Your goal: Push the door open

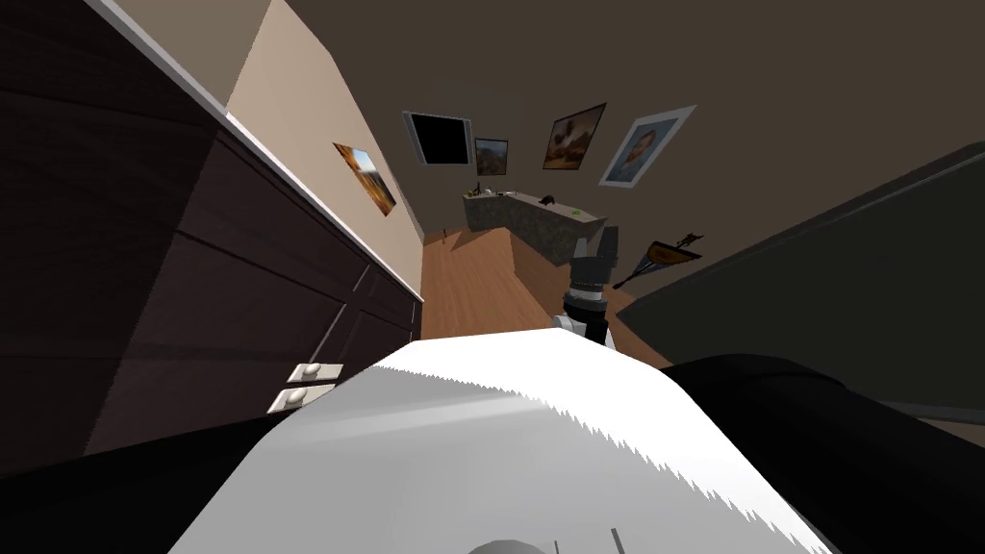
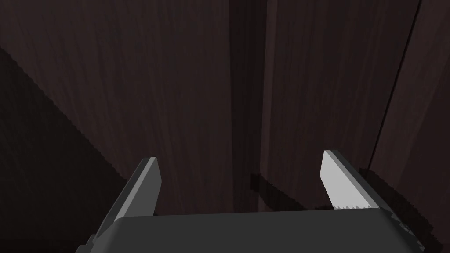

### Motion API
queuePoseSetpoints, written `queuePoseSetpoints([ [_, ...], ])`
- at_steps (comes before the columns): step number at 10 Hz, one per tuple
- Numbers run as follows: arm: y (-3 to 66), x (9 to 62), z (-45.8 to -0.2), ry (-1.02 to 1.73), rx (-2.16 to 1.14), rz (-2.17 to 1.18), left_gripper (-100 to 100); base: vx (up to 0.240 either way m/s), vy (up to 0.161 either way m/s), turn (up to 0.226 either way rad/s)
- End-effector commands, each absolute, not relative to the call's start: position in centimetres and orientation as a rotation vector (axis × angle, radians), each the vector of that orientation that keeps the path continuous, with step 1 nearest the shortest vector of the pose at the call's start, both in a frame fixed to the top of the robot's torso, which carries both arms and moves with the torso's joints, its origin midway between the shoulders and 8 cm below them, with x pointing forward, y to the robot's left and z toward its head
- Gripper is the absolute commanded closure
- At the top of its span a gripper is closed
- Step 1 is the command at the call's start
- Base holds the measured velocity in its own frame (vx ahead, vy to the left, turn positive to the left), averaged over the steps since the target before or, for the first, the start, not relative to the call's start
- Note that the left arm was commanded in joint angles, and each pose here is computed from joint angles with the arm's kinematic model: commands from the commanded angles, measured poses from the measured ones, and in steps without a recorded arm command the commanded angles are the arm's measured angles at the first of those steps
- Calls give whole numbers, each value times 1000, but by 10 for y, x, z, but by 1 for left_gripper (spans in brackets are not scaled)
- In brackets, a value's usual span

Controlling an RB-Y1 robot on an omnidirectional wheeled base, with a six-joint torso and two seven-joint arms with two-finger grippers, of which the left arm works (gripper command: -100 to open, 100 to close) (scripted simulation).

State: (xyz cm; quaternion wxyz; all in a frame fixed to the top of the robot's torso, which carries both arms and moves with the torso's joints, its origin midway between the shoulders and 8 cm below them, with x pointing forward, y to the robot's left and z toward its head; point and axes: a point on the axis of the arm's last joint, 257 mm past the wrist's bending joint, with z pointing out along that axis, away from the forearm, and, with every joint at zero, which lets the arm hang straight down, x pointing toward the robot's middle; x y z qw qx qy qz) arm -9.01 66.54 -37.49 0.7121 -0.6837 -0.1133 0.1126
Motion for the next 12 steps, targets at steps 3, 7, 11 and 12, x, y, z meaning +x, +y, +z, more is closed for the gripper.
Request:
queuePoseSetpoints([
  [3, 672, -91, -367, -252, -1498, 250, -100, -225, 79, -20],
  [7, 682, -91, -356, -253, -1474, 251, -100, -221, 63, -46],
  [11, 692, -93, -344, -254, -1445, 254, -100, -214, 82, -10],
  [12, 694, -93, -341, -254, -1439, 255, -100, -193, 65, -1],
])
